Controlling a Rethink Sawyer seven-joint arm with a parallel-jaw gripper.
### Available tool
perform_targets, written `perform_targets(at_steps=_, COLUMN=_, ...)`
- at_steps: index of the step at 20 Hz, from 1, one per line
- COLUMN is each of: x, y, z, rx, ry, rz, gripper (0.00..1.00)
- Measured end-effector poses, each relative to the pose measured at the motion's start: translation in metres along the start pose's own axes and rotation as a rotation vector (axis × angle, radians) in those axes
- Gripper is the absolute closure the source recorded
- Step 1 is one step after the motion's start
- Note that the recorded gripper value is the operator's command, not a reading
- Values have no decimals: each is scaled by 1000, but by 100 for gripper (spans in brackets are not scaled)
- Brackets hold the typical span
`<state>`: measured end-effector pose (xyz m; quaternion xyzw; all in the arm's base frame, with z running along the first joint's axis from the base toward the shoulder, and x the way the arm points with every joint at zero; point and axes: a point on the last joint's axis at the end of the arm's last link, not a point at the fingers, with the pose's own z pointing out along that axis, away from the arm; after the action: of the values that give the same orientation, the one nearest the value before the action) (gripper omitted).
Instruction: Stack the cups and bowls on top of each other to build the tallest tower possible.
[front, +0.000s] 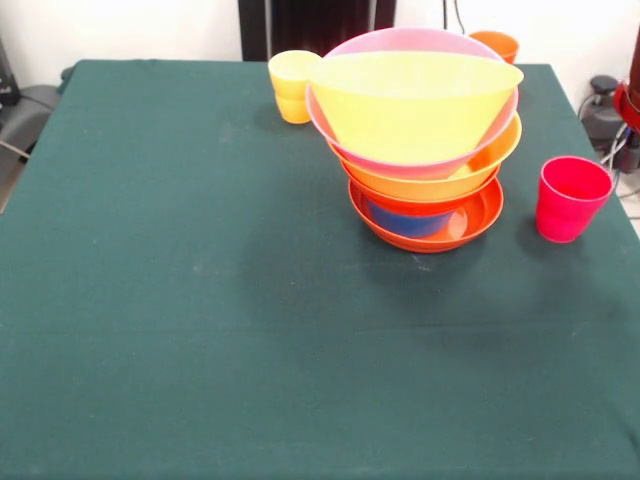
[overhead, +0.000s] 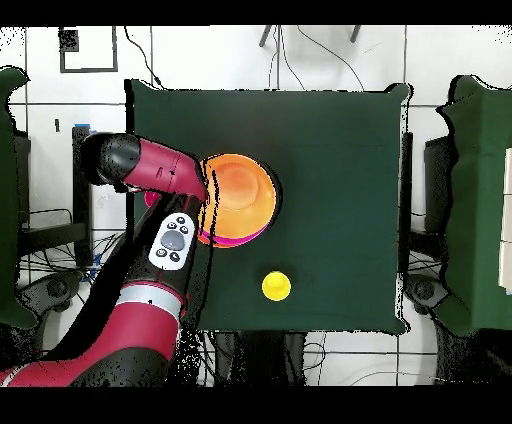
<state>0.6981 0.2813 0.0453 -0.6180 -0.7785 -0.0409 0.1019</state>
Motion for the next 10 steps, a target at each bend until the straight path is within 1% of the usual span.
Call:
perform_targets(at_steps=2, x=-2, y=-1, z=-1, rx=1, ry=-21, rz=-8, gripper=0)
perform_targets(at_steps=3, x=-4, y=-3, z=-4, rx=4, ry=-57, rz=-25, gripper=0)
perform_targets(at_steps=8, x=-8, y=-6, z=-10, rx=6, ry=-107, rz=-43, gripper=0)
perform_targets(at_steps=10, x=-11, y=-6, z=-12, rx=5, ry=-118, rz=-41, gripper=0)
